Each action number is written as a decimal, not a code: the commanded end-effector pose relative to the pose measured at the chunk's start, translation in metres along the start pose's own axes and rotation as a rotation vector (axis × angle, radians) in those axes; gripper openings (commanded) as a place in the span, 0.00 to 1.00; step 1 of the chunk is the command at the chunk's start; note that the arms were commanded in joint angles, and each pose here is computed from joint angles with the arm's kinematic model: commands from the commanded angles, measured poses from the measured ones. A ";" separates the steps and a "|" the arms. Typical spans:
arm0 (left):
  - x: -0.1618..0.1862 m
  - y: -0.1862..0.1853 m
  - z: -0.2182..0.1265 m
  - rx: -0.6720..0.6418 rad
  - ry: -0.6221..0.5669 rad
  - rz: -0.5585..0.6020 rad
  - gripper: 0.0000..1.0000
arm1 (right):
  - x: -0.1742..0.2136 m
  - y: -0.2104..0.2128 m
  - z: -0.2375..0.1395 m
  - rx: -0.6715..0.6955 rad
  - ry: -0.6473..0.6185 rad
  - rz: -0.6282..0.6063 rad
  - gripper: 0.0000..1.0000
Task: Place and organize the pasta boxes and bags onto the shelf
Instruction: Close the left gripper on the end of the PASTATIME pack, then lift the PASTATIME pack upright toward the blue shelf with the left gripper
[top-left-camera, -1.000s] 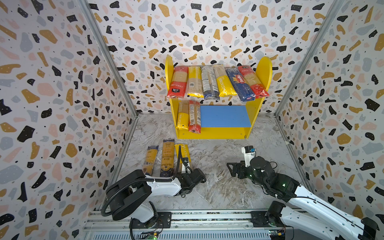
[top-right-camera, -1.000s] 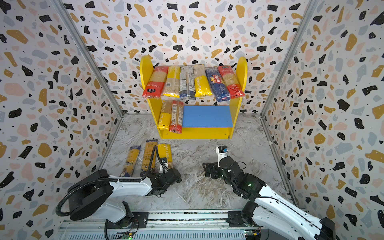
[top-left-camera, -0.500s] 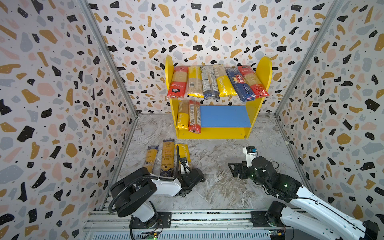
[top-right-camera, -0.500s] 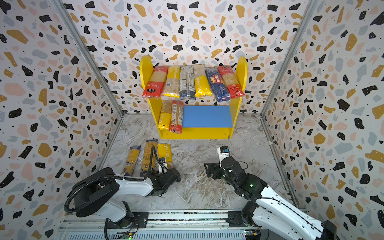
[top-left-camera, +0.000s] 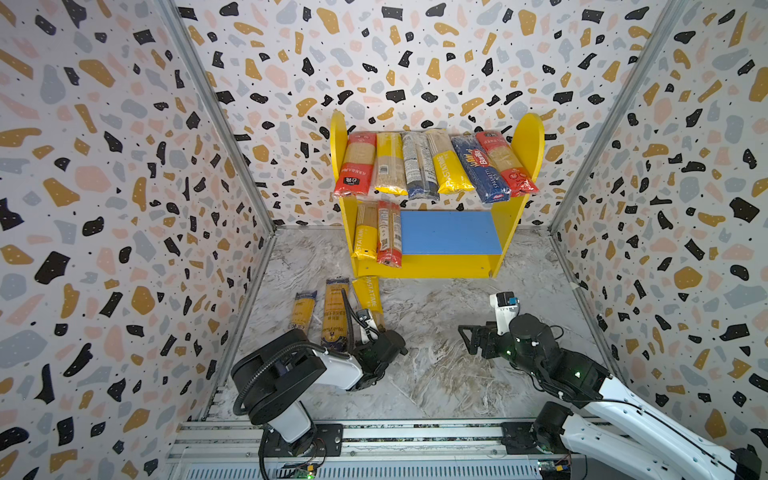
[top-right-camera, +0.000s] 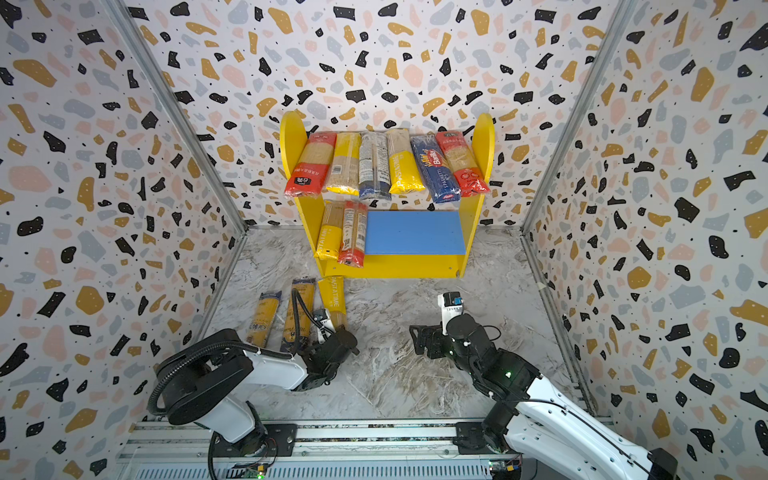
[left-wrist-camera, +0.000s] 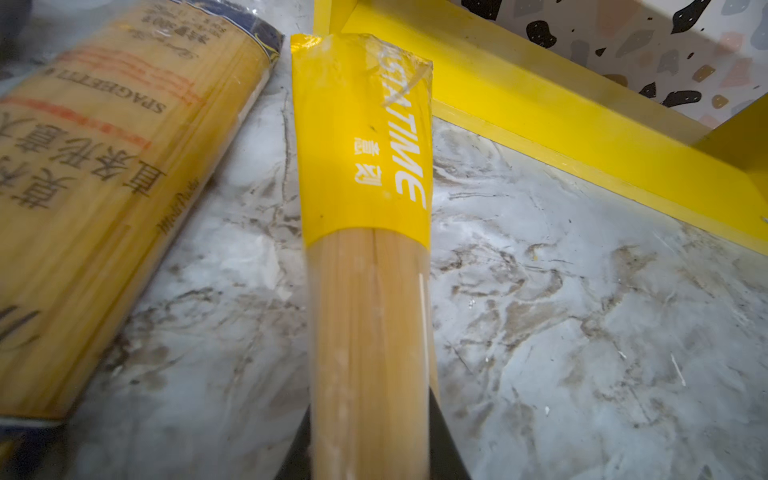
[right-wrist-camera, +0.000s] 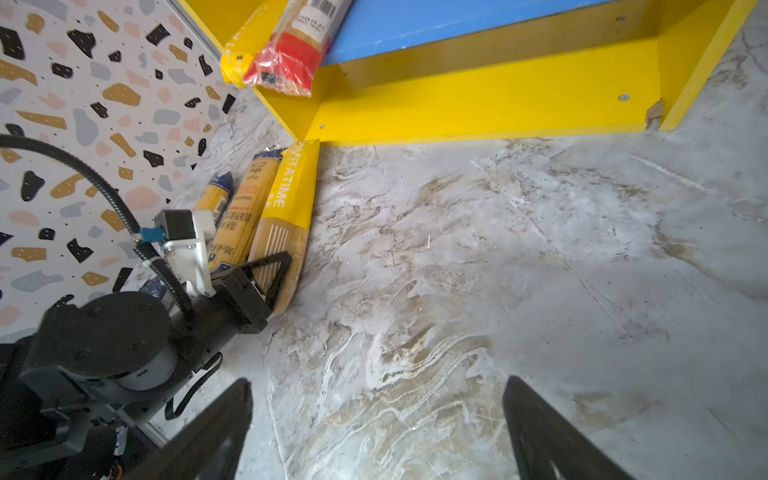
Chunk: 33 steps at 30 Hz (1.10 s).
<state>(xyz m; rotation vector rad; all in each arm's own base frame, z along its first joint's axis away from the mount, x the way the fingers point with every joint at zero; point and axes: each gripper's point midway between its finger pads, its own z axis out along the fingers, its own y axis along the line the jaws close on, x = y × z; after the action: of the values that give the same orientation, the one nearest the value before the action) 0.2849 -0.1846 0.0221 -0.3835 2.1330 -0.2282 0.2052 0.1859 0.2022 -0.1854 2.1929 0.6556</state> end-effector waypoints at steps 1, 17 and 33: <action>0.077 0.053 -0.009 -0.093 0.321 0.185 0.00 | -0.006 0.006 -0.003 -0.025 -0.011 -0.004 0.95; 0.016 0.011 -0.069 0.078 0.188 0.275 0.00 | -0.007 0.017 -0.001 -0.083 -0.006 0.010 0.99; -0.020 -0.047 -0.127 0.333 0.159 0.283 0.00 | -0.017 0.020 -0.019 -0.099 -0.038 0.029 0.99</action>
<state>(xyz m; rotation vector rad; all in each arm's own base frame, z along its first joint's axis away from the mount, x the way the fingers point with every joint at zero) 0.1810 -0.1930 0.0680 0.1642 2.3814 -0.3327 0.1967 0.1952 0.2142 -0.2152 2.1652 0.7664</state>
